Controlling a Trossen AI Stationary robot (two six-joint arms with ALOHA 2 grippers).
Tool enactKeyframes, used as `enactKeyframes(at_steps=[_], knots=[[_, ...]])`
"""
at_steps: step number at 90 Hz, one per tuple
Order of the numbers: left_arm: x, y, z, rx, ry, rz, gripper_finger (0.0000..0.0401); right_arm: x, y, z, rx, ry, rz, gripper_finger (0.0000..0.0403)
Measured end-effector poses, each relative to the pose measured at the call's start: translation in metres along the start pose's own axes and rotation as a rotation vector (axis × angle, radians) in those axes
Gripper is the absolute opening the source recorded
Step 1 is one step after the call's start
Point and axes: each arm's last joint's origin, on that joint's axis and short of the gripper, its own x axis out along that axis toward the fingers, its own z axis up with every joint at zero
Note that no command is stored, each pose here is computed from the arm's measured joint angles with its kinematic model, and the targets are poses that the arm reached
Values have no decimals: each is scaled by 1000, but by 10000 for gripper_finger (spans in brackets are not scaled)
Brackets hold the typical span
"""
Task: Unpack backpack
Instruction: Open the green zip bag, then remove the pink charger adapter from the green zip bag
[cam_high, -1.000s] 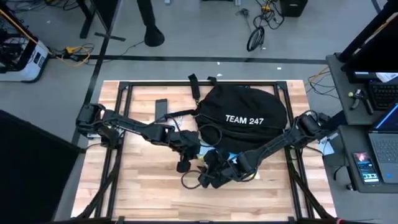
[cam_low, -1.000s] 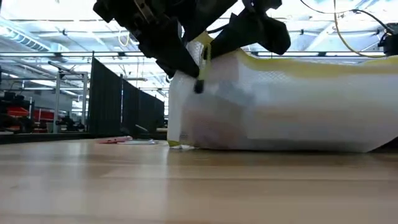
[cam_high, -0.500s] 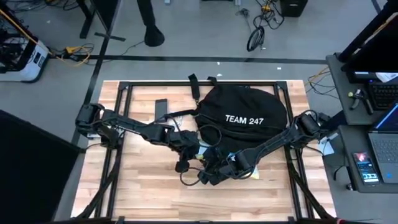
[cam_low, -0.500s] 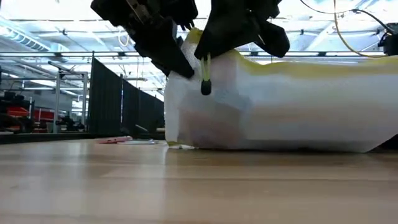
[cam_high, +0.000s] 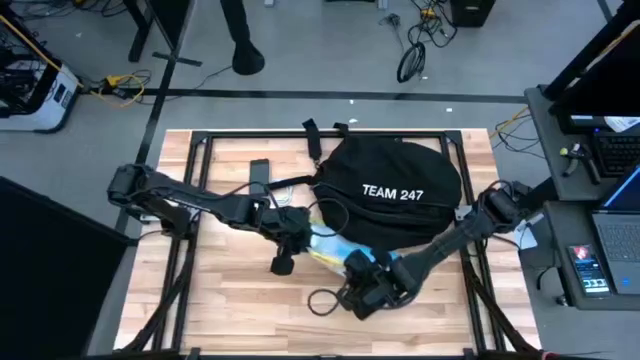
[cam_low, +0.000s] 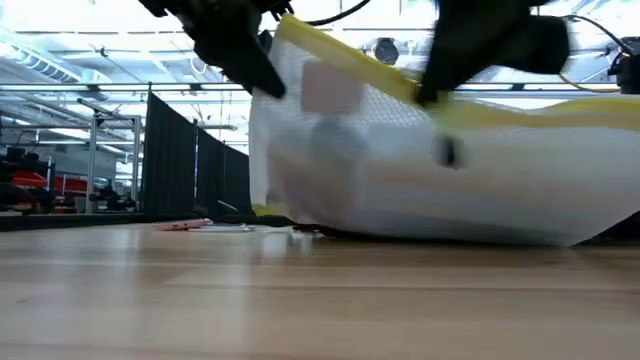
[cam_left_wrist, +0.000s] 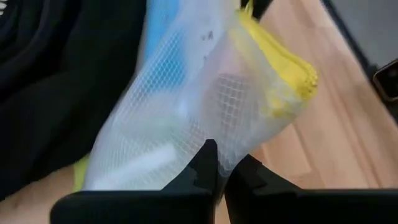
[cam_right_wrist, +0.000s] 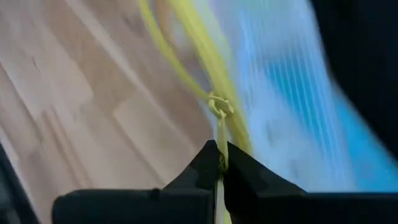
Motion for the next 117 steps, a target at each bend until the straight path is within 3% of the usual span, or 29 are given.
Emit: enactKeyframes(at_steps=[21, 30, 44, 57, 75, 85, 104, 117], knots=[[-6, 0, -13, -1, 132, 29, 0, -22, -13, -46, 51, 216, -143, 0], [-6, 0, -15, -2, 151, 30, 0, -28, -15, -56, 83, 232, -179, 0], [-5, 1, -9, 5, 91, 31, 0, -23, -11, -49, 111, 224, -132, 9], [-3, 2, -9, 23, 92, 31, 18, -11, -7, -28, 70, 192, -76, 58], [1, 1, -18, -2, 181, -41, 103, 1, 4, -3, -136, 160, 92, 149], [-8, -2, -22, -104, 229, -43, 152, 0, 10, -3, -318, 150, 169, 182], [-13, -18, -8, -201, 97, -70, 193, 18, 10, -15, -613, 83, 68, 195], [8, -32, -3, -223, 44, -106, 193, 35, 17, -33, -733, 91, 77, 189]])
